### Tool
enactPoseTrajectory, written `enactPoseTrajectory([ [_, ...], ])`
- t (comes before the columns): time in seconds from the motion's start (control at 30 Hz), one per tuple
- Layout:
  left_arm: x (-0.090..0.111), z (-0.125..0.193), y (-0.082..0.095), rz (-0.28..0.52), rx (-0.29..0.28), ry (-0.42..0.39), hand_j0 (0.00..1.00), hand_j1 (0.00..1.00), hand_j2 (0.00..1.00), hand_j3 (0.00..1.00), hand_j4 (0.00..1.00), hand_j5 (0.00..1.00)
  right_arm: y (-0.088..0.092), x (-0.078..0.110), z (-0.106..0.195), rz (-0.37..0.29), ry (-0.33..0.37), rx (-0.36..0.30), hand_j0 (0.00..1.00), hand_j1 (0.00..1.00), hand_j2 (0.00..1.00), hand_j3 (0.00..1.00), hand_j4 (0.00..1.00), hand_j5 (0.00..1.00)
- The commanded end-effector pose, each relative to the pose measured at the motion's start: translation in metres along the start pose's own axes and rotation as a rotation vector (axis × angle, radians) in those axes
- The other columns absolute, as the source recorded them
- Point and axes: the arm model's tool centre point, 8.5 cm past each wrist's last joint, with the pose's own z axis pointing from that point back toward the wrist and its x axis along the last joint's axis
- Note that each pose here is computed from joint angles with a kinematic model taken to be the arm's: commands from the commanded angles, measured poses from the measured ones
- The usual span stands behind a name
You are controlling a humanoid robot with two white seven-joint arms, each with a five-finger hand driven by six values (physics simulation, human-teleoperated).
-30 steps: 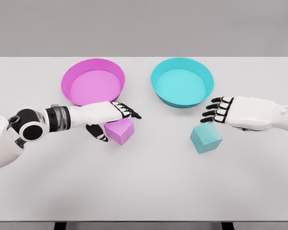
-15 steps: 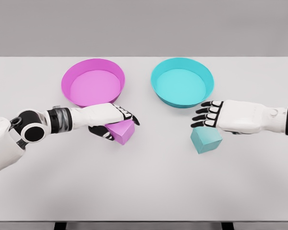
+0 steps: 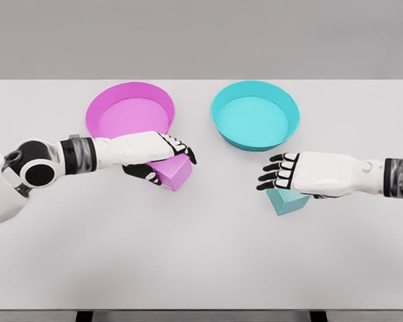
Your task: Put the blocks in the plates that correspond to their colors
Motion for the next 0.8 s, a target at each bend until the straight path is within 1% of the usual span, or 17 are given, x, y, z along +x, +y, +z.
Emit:
enactPoseTrajectory([
  [0.0,0.006,0.009,0.007,0.004,0.018,-0.02,0.42,0.42,0.42,0.42,0.42,0.42,0.005,-0.003,0.0,-0.012,0.007,0.024,1.0,1.0,1.0,1.0,1.0,1.0],
  [0.1,-0.001,0.02,0.021,-0.001,0.035,0.006,0.42,0.42,0.42,0.42,0.42,0.42,0.005,-0.004,0.002,-0.01,0.014,0.03,1.0,1.0,1.0,1.0,1.0,1.0],
  [0.13,-0.004,0.026,0.029,-0.006,0.053,0.021,0.42,0.42,0.42,0.42,0.42,0.42,0.005,-0.006,0.003,-0.007,0.02,0.033,1.0,1.0,1.0,1.0,1.0,1.0],
  [0.2,-0.005,0.028,0.041,-0.022,0.07,0.029,0.42,0.42,0.42,0.42,0.42,0.42,0.001,-0.015,0.006,-0.001,0.043,0.032,1.0,1.0,1.0,1.0,1.0,1.0],
  [0.23,-0.006,0.029,0.044,-0.026,0.073,0.033,0.42,0.42,0.42,0.42,0.42,0.42,0.003,-0.017,0.007,-0.005,0.049,0.034,1.0,1.0,1.0,1.0,1.0,1.0],
  [0.27,-0.01,0.031,0.048,-0.024,0.078,0.051,0.42,0.42,0.42,0.42,0.42,0.42,0.004,-0.017,0.006,-0.003,0.049,0.039,1.0,1.0,1.0,1.0,1.0,1.0],
  [0.33,-0.024,0.036,0.059,-0.007,0.095,0.116,0.42,0.42,0.42,0.42,0.42,0.42,0.004,-0.017,0.006,0.001,0.05,0.043,1.0,1.0,1.0,1.0,1.0,1.0],
  [0.37,-0.027,0.037,0.058,-0.003,0.093,0.125,0.42,0.42,0.42,0.42,0.42,0.42,0.004,-0.017,0.006,0.003,0.049,0.044,1.0,1.0,1.0,1.0,1.0,1.0],
  [0.4,-0.037,0.041,0.06,0.007,0.095,0.155,0.42,0.42,0.42,0.42,0.42,0.42,0.005,-0.015,0.004,0.005,0.043,0.057,1.0,1.0,1.0,1.0,1.0,1.0],
  [0.43,-0.048,0.045,0.06,0.022,0.098,0.184,0.42,0.42,0.42,0.42,0.42,0.42,0.003,-0.015,0.003,0.007,0.04,0.056,1.0,1.0,1.0,1.0,1.0,1.0],
  [0.47,-0.056,0.048,0.064,0.033,0.114,0.208,0.42,0.42,0.42,0.42,0.42,0.42,0.004,-0.012,-0.001,0.006,0.027,0.054,1.0,1.0,1.0,1.0,1.0,1.0],
  [0.53,-0.069,0.049,0.06,0.058,0.115,0.24,0.42,0.42,0.42,0.42,0.42,0.42,0.002,-0.011,-0.003,0.011,0.021,0.054,1.0,1.0,1.0,1.0,1.0,1.0],
  [0.57,-0.08,0.048,0.058,0.086,0.123,0.267,0.42,0.42,0.42,0.42,0.42,0.42,0.0,-0.011,-0.003,0.016,0.019,0.052,1.0,1.0,1.0,1.0,1.0,1.0],
  [0.6,-0.088,0.047,0.055,0.105,0.126,0.284,0.42,0.42,0.42,0.42,0.42,0.42,0.001,-0.011,-0.003,0.015,0.019,0.054,1.0,1.0,1.0,1.0,1.0,1.0],
  [0.67,-0.094,0.047,0.056,0.121,0.138,0.299,0.43,0.43,0.43,0.43,0.43,0.43,0.006,-0.008,-0.005,0.012,0.009,0.071,1.0,1.0,1.0,1.0,1.0,1.0],
  [0.7,-0.093,0.044,0.056,0.121,0.14,0.295,0.43,0.43,0.43,0.43,0.43,0.43,0.008,-0.008,-0.005,0.013,0.009,0.089,1.0,1.0,1.0,1.0,1.0,1.0],
  [0.77,-0.093,0.042,0.058,0.115,0.145,0.295,0.45,0.45,0.45,0.45,0.45,0.45,0.009,-0.008,-0.005,0.014,0.009,0.098,1.0,1.0,1.0,1.0,1.0,1.0],
])
